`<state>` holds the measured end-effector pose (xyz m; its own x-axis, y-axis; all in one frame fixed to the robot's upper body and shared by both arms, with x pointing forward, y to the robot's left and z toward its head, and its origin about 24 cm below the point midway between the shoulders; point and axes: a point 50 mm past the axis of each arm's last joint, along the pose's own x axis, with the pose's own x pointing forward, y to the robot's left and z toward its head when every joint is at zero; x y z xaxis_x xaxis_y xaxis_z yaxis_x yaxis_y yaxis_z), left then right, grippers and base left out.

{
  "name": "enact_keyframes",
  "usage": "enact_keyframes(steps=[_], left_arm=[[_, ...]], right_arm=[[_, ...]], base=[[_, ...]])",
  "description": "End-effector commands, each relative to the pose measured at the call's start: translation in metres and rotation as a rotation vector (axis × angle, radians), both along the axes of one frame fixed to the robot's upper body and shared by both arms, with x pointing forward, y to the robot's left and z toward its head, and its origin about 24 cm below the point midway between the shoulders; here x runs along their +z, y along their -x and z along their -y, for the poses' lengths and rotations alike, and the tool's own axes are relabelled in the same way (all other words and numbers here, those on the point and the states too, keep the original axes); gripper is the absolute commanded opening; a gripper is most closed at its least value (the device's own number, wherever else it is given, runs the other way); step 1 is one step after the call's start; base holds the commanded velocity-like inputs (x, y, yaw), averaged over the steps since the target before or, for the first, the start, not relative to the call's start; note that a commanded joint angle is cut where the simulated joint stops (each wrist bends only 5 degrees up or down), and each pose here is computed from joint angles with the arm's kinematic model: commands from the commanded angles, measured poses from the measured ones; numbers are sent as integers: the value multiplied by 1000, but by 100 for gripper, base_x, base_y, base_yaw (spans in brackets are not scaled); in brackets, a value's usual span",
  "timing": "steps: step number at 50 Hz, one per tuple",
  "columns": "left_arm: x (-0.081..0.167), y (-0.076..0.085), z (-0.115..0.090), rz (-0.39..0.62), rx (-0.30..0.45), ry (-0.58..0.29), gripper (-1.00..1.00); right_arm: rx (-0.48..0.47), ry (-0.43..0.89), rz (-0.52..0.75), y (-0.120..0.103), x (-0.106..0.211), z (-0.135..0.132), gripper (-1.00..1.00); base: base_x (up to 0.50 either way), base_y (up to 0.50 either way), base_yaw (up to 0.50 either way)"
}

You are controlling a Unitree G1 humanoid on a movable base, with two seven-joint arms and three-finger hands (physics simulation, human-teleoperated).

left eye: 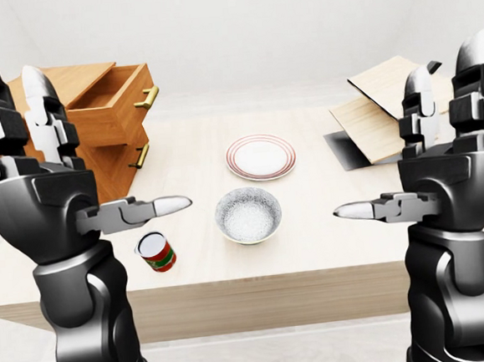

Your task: Close the top drawer of the cabinet.

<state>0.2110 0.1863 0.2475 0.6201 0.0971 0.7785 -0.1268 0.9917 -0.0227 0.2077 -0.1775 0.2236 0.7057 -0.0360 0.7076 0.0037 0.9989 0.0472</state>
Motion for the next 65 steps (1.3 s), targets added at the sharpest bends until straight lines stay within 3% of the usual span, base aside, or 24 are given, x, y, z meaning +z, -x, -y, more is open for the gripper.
enact_keyframes(steps=[1,8,19,20,22,30,54,65], left_arm=[[13,9,-1,76,12,-13,100],[20,15,0,123,-10,-2,100],[17,13,-2,102,-24,14,100],[17,14,-1,107,-31,17,100],[16,12,-2,96,-22,8,100],[12,11,-3,70,-7,-4,100],[24,16,1,141,-42,-11,100],[24,16,0,135,-22,-25,100]], right_arm=[[23,1,102,15,16,-3,100],[13,12,94,15,15,-3,100],[9,24,102,16,16,-5,100],[47,-1,112,17,17,-5,100],[12,30,60,12,9,-5,100],[17,26,96,15,15,-5,100],[6,59,59,11,9,-6,100],[-13,85,39,10,6,-4,100]], base=[[0,0,0],[0,0,0],[0,2,0],[0,50,0],[0,50,0],[0,50,0],[0,50,0],[0,50,0]])
